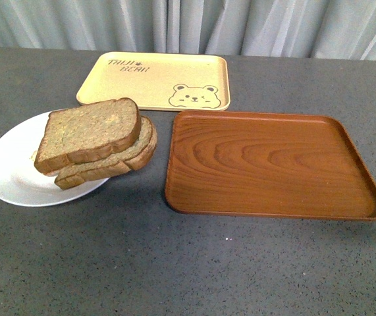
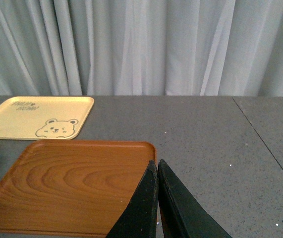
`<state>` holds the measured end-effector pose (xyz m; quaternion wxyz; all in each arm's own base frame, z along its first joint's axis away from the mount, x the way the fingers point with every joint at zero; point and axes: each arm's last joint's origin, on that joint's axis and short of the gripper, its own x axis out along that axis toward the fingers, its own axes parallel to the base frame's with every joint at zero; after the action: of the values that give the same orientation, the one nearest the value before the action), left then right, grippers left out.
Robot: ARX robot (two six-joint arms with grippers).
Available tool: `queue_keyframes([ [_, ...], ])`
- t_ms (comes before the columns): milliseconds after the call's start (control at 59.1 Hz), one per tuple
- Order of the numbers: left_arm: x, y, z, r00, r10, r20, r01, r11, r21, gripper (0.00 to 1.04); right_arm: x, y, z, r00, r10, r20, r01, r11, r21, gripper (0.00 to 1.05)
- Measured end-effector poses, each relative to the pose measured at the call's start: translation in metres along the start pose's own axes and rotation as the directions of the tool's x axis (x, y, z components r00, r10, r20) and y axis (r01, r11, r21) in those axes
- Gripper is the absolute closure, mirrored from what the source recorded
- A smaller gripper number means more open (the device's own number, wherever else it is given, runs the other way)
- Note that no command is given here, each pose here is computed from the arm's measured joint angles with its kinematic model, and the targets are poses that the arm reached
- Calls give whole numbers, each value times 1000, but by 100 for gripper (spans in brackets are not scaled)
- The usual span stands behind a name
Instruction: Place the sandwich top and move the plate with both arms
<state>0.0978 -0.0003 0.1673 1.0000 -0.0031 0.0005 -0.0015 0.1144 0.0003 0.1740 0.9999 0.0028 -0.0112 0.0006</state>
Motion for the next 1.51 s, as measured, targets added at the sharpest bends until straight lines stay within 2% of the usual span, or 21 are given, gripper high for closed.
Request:
queue_keyframes([
  [288,0,0,0,1000,0,0,0,1000,0,9,-6,0,0,1000,0,0,0,1000,0,103],
  [356,0,0,0,1000,0,0,0,1000,0,9,-14,0,-5,999,0,-34,0,1000,0,103],
  [643,0,0,0,1000,0,0,0,1000,0,9,-18,0,-3,1000,2,-6,-2,1000,0,103],
  [677,0,0,0,1000,0,0,0,1000,0,9,-18,0,-3,1000,2,-5,-2,1000,-1,100],
  [796,0,0,-1,999,-24,-24,24,1000,-3,9,-18,0,-3,1000,2,-5,-2,1000,-1,79],
  [830,0,0,-1,975,-144,-169,138,989,-47,9,-18,0,-3,1000,0,-5,0,1000,-1,73],
  [847,1,-1,0,962,-174,-210,163,984,-69,9,-18,0,-3,1000,0,-5,0,1000,-1,70],
  [880,4,-3,3,888,-293,-356,245,954,-175,9,-18,0,-3,1000,2,-5,-2,1000,-1,65],
  [914,9,-5,4,831,-373,-413,285,923,-260,9,-18,0,-3,1000,3,-4,-3,1000,-1,58],
  [948,16,-7,5,797,-415,-440,300,903,-308,9,-18,0,-3,1000,3,-4,-3,1000,-1,52],
  [999,29,-9,8,771,-443,-457,302,887,-349,9,-18,0,-3,1000,3,-4,-3,1000,-1,43],
  [1117,64,-4,12,785,-415,-460,228,884,-409,9,-18,0,-3,1000,2,-5,-2,1000,-1,24],
  [1202,103,8,9,810,-372,-453,130,868,-480,9,-18,0,-3,1000,2,-5,-2,1000,-1,8],
  [1321,139,23,-7,806,-332,-490,11,836,-549,9,-18,0,-3,1000,2,-5,-2,1000,-1,9],
  [1507,172,47,-34,802,-285,-525,-148,756,-637,9,-18,0,-3,1000,2,-5,-2,1000,-1,9],
])
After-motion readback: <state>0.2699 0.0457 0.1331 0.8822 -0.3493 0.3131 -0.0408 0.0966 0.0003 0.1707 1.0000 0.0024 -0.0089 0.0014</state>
